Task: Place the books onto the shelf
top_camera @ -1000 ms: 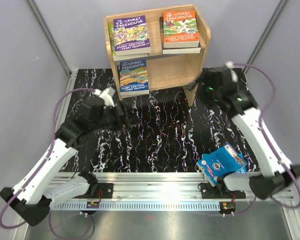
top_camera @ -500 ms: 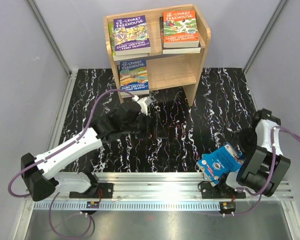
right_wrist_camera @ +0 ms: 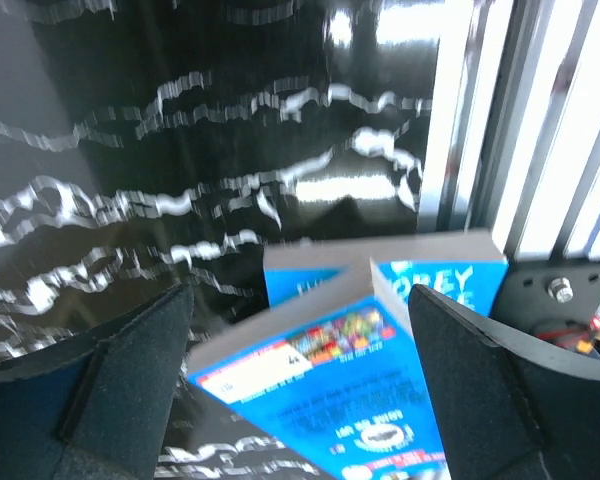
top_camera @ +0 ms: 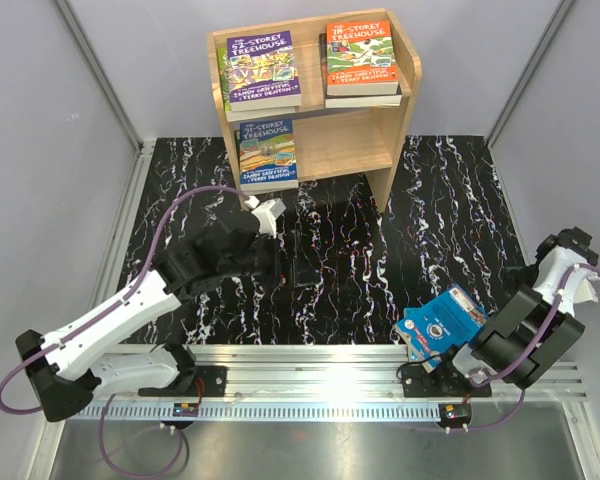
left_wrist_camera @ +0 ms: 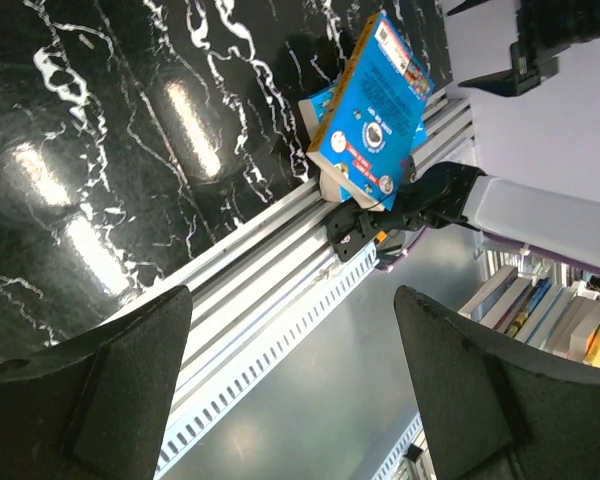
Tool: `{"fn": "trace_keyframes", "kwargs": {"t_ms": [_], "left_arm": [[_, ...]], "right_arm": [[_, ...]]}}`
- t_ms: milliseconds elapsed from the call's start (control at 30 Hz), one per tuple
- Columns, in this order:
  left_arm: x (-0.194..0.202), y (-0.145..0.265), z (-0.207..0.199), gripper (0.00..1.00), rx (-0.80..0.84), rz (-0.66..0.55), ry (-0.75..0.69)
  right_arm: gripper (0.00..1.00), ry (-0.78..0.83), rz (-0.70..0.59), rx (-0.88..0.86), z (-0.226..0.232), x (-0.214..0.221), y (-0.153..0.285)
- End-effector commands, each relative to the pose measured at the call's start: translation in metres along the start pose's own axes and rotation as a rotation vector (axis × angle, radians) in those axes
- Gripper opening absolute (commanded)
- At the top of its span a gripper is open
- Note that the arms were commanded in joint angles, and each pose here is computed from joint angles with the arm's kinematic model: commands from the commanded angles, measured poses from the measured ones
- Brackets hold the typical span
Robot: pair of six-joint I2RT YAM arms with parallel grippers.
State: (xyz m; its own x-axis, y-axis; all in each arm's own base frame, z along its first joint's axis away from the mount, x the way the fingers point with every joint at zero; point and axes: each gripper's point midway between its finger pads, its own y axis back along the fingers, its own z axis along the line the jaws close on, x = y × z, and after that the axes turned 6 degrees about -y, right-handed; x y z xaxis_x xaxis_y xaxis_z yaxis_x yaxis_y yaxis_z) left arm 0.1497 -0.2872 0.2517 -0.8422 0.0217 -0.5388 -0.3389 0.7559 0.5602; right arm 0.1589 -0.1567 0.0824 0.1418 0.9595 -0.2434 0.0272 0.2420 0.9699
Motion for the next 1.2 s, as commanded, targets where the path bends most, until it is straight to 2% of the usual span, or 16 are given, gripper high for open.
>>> {"fn": "trace_keyframes", "kwargs": {"t_ms": [0,133,333,433,467,533,633,667,767,800,867,900,1000,1067,1100,1167], "left_arm": [[0.001,0.008,0.002,0.86,-0.011,-0.017,-0.015],[0.004,0.011,0.007,0.86,-0.024,-0.018,-0.010],[0.011,0.010,0.016,0.86,-0.049,-0.008,0.009],[0.014,0.009,0.018,0.86,-0.054,-0.002,0.020],[0.014,0.009,0.018,0.86,-0.053,-0.006,0.020],[0.016,0.008,0.021,0.86,-0.062,-0.004,0.024],[0.018,0.005,0.024,0.86,-0.067,-0.004,0.034],[0.018,0.006,0.024,0.86,-0.067,-0.004,0.035],[0.016,0.007,0.025,0.86,-0.075,-0.012,0.035],[0.015,0.007,0.025,0.86,-0.078,-0.014,0.031],[0.013,0.008,0.026,0.86,-0.086,-0.020,0.032],[0.011,0.008,0.027,0.86,-0.088,-0.024,0.031],[0.006,0.009,0.025,0.86,-0.086,-0.029,0.031],[0.004,0.009,0.025,0.86,-0.090,-0.039,0.031],[0.003,0.009,0.025,0.86,-0.091,-0.042,0.034],[0.002,0.007,0.025,0.86,-0.087,-0.049,0.038]], "right_arm": [[0.95,-0.004,-0.076,0.004,0.007,-0.024,-0.016],[0.86,0.016,0.018,0.000,0.015,-0.005,-0.045],[0.72,-0.044,0.138,-0.131,0.021,0.037,-0.063],[0.54,-0.046,0.206,-0.185,0.025,0.063,-0.065],[0.44,0.001,0.214,-0.198,0.030,0.076,-0.062],[0.37,0.029,0.223,-0.197,0.036,0.094,-0.059],[0.26,0.117,0.248,-0.235,0.060,0.138,-0.047],[0.25,0.206,0.275,-0.239,0.064,0.169,-0.042],[0.17,0.264,0.334,-0.288,0.098,0.223,-0.028],[0.15,0.355,0.368,-0.414,0.129,0.260,-0.002],[0.12,0.474,0.449,-0.460,0.148,0.306,0.010],[0.12,0.556,0.445,-0.501,0.164,0.322,0.037],[0.15,0.633,0.336,-0.485,0.179,0.303,0.064],[0.34,0.659,0.183,-0.465,0.180,0.261,0.084],[0.49,0.656,0.137,-0.450,0.179,0.245,0.089],[0.66,0.607,0.050,-0.385,0.167,0.196,0.094]]}}
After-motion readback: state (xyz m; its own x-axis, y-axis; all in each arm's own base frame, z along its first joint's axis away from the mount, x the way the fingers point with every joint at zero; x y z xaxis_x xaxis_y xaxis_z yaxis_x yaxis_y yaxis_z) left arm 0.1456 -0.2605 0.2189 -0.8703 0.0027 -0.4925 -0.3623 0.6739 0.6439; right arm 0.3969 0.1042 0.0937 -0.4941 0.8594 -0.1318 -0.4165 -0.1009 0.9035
